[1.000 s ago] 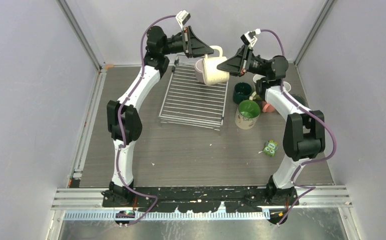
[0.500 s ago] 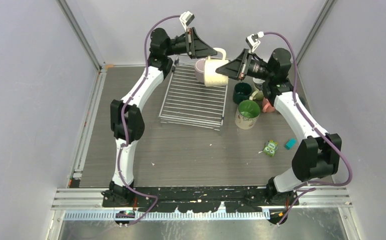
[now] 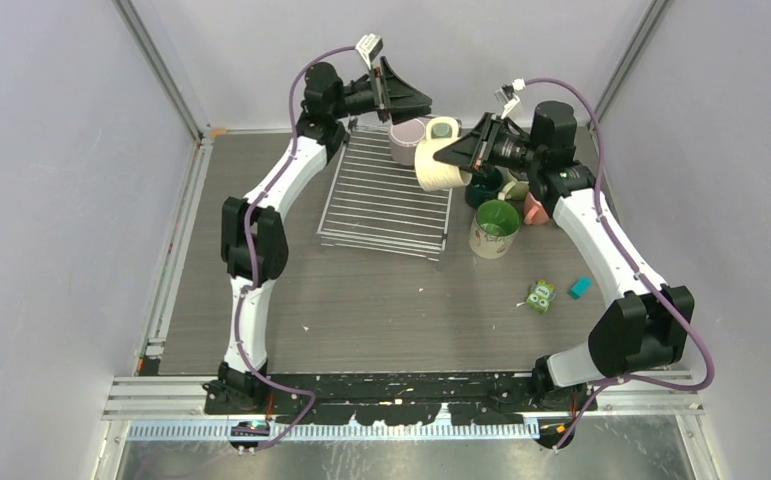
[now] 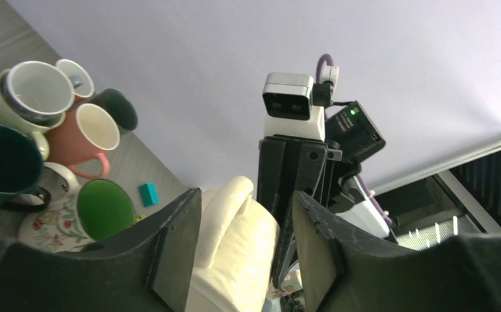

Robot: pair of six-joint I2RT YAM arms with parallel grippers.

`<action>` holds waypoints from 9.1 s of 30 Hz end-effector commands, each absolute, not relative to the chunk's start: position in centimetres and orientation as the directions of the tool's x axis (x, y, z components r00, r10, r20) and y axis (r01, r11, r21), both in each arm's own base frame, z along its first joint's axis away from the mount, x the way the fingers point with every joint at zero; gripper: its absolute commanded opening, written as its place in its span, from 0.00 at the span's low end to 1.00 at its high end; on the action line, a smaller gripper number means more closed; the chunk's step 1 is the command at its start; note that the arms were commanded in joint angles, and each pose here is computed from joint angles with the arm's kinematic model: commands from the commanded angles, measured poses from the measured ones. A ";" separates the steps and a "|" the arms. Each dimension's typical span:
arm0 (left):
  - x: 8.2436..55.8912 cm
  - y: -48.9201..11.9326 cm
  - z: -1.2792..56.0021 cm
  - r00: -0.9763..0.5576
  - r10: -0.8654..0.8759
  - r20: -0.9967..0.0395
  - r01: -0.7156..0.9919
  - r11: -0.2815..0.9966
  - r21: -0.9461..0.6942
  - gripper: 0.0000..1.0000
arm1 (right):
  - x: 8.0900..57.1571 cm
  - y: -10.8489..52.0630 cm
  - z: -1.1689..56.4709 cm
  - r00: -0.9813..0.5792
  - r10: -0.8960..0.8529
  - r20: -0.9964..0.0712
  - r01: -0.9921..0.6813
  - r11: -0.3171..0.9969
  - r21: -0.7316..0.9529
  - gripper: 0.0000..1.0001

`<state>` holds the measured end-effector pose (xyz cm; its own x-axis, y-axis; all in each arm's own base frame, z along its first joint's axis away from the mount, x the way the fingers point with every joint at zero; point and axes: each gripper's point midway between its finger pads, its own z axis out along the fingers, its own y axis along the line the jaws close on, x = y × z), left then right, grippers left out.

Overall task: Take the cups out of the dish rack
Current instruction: Place the cup at the center of the board, then unload the cup from the dish rack.

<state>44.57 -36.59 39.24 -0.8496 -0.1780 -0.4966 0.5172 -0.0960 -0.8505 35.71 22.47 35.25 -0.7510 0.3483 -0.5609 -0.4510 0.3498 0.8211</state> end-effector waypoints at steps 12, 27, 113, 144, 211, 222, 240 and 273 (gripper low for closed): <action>46.6 -35.0 35.3 -0.826 -0.252 -0.505 0.460 0.218 -0.861 0.85 | 35.9 18.7 36.7 -0.654 0.418 -0.631 -0.316 0.606 0.730 0.01; 41.6 -32.0 33.9 -0.779 -0.250 -0.576 0.420 0.474 -0.774 1.00 | 32.1 10.9 32.5 -0.639 0.465 -0.613 0.073 0.830 0.553 0.01; 21.4 -31.7 29.1 -0.740 0.134 -0.660 0.638 0.453 -0.623 1.00 | 36.6 -2.4 9.5 -0.381 0.819 -0.428 0.792 0.529 0.305 0.33; 31.3 -34.8 30.9 -0.669 0.050 -0.741 0.599 0.627 -0.498 1.00 | 31.7 0.6 19.4 -0.445 0.738 -0.508 0.604 0.666 0.438 1.00; 60.7 -41.6 14.6 -0.361 -0.040 -0.932 0.444 0.871 -0.209 0.56 | 25.9 3.0 22.2 -0.558 0.633 -0.537 0.437 0.774 0.458 1.00; 61.6 -41.6 13.3 -0.333 -0.037 -0.942 0.436 0.880 -0.189 0.55 | 26.0 3.0 21.2 -0.573 0.623 -0.533 0.435 0.782 0.447 1.00; 62.9 -41.4 12.8 -0.268 -0.051 -0.962 0.417 0.894 -0.163 0.39 | 26.6 3.1 20.0 -0.588 0.618 -0.522 0.435 0.785 0.440 1.00; 60.3 -41.7 22.9 -0.117 -0.021 -0.993 0.500 0.863 -0.077 0.00 | 26.3 3.5 20.5 -0.580 0.621 -0.527 0.412 0.782 0.467 1.00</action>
<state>60.26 -41.19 10.42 -0.3164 0.0991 -0.9435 0.4692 0.8807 -0.0649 25.83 3.25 19.23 -0.5995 0.6297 -0.4941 0.4536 0.7759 0.4385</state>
